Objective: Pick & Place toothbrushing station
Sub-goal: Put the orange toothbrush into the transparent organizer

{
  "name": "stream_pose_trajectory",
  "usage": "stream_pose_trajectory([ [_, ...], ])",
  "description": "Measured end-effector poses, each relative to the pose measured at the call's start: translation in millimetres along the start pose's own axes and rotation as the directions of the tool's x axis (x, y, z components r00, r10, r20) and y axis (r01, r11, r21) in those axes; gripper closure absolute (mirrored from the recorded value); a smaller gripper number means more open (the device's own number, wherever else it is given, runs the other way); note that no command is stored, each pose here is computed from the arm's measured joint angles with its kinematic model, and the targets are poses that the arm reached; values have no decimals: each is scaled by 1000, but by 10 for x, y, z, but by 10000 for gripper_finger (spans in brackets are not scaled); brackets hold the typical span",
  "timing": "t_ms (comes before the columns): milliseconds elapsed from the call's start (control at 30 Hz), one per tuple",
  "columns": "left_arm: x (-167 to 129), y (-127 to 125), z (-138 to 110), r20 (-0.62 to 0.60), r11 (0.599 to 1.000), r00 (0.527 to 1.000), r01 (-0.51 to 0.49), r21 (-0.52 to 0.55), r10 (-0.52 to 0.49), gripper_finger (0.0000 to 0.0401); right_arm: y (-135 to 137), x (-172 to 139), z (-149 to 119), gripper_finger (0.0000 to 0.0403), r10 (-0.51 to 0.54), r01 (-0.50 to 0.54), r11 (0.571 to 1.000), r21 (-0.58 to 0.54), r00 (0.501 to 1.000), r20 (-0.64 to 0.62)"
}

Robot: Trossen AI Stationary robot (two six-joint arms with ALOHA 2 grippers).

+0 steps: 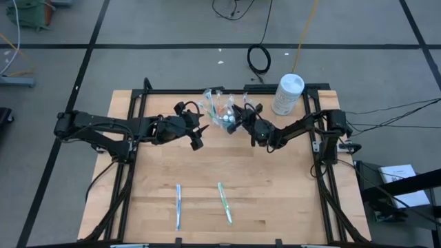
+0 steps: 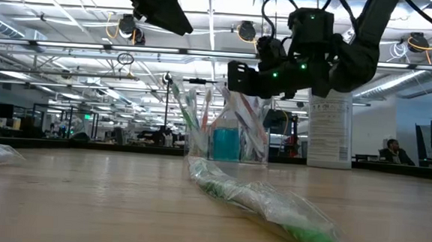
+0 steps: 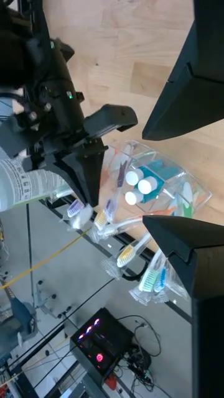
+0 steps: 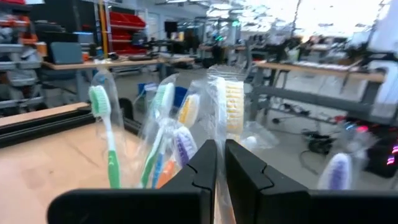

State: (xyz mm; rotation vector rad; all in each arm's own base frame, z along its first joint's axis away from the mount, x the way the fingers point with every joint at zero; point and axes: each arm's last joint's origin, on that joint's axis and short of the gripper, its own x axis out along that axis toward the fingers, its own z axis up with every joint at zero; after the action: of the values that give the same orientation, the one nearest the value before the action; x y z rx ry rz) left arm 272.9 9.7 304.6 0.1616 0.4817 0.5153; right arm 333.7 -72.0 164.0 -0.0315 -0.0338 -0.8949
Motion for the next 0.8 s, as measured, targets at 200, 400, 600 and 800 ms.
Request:
stream_pose_trajectory([
  [200,0,0,-4,-3,1000,1000,0,-2,0,187,121,-149,13,387,-105,105,992,-73,994,-3],
  [400,0,0,-4,-4,1000,1000,0,-15,-1,187,248,-314,16,387,-168,166,982,-95,986,-14],
  [600,0,0,-4,-4,1000,1000,1,-28,-1,187,330,-457,22,387,-258,255,961,-110,966,-22],
  [800,0,0,-4,-4,1000,1000,1,-30,-1,187,332,-498,-37,387,-335,322,930,-176,941,-51],
])
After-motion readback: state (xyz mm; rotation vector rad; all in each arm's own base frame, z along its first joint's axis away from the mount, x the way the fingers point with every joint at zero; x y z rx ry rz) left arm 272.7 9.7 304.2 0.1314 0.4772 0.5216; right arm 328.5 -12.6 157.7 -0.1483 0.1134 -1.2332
